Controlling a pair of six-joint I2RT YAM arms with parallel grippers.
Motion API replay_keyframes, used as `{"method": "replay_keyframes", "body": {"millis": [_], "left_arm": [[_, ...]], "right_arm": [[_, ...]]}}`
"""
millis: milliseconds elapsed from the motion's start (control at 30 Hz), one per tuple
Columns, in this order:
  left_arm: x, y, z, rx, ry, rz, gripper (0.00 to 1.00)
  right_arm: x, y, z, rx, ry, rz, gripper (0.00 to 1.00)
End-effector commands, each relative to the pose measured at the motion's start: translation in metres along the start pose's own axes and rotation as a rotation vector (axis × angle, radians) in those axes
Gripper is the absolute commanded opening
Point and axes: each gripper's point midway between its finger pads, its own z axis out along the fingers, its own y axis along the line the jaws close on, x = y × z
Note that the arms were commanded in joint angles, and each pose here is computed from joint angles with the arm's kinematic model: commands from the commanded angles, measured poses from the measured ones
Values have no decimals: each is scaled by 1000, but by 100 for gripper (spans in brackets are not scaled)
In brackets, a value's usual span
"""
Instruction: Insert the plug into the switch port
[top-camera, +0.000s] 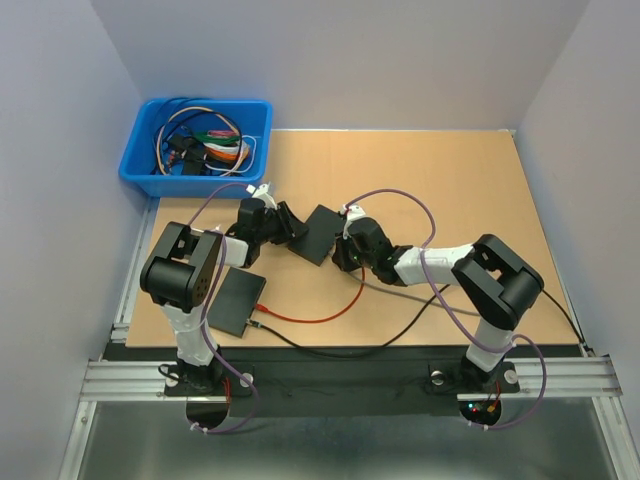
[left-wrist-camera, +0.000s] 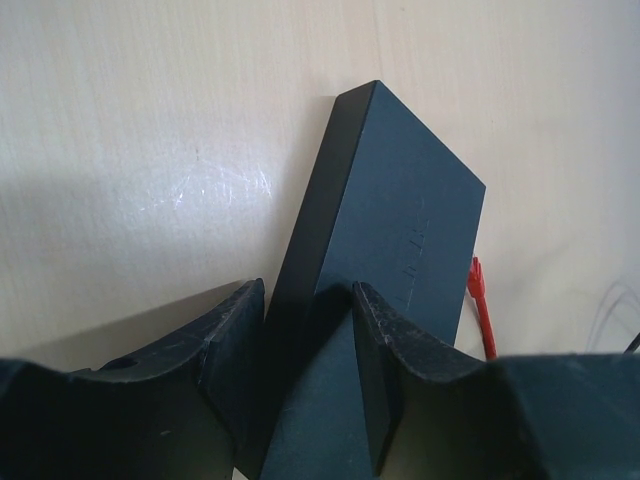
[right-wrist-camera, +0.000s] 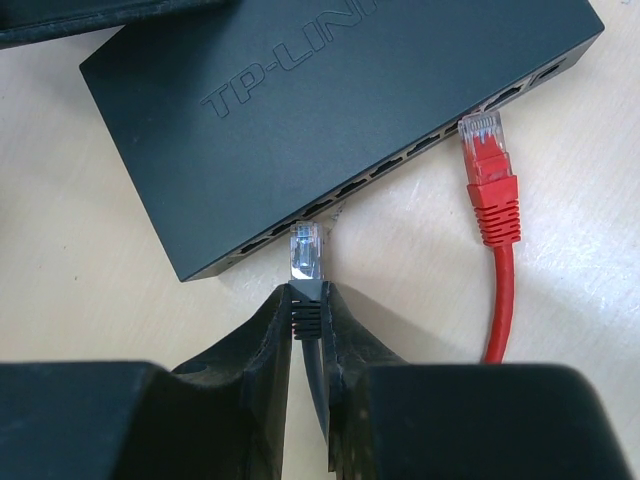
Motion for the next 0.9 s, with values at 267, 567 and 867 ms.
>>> {"method": "replay_keyframes", "body": {"millis": [267, 567, 867], "left_arm": [[-4, -7, 6, 41, -12, 24, 50], [-2, -8, 7, 51, -10, 25, 50], [1, -8, 9, 55, -1, 26, 50]], "right_arm": [[-34, 28, 0, -74, -83, -1, 0], [-40, 37, -3, -94, -102, -11, 0], [-41, 41, -3, -95, -111, -22, 1]]}}
